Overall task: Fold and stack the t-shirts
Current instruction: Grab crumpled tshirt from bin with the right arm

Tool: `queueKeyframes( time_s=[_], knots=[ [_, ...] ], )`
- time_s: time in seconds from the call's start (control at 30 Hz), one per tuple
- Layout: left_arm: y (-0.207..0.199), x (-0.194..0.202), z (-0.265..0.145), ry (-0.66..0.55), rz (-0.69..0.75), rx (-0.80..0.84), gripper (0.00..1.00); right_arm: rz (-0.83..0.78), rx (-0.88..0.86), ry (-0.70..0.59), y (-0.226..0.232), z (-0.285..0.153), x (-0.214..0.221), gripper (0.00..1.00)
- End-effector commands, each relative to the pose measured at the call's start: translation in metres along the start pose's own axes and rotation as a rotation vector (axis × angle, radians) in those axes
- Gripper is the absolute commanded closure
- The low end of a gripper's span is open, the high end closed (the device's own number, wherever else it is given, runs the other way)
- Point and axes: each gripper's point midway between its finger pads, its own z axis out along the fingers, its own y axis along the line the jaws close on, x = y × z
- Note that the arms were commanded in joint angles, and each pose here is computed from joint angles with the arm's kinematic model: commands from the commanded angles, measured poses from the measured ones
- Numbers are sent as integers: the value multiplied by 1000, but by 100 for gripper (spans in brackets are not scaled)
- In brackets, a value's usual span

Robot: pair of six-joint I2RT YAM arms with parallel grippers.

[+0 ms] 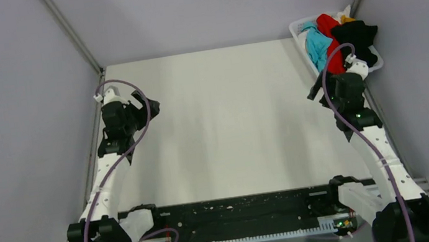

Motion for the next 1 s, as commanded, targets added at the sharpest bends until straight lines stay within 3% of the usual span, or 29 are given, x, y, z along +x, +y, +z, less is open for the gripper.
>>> queueKeyframes(
  time_s=[0.0, 0.2, 0.43, 0.77, 0.97],
  knots=[
    [-11, -23, -12, -87, -6, 19, 1, -25, -59, -70, 13, 2, -21, 1],
    [-6, -23, -19, -99, 8, -3, 1, -30, -96, -169, 30, 19, -55, 1],
    [-4, -43, -13, -145, 75, -40, 1, -51, 133, -218, -1, 67, -130, 1],
    [-7, -53, 10, -133, 86, -49, 1, 80, 294, -100, -64, 204, -174, 7],
    [-13, -50, 21, -88, 90, -23, 1, 78, 196, -67, -63, 278, -178, 19]
  ],
)
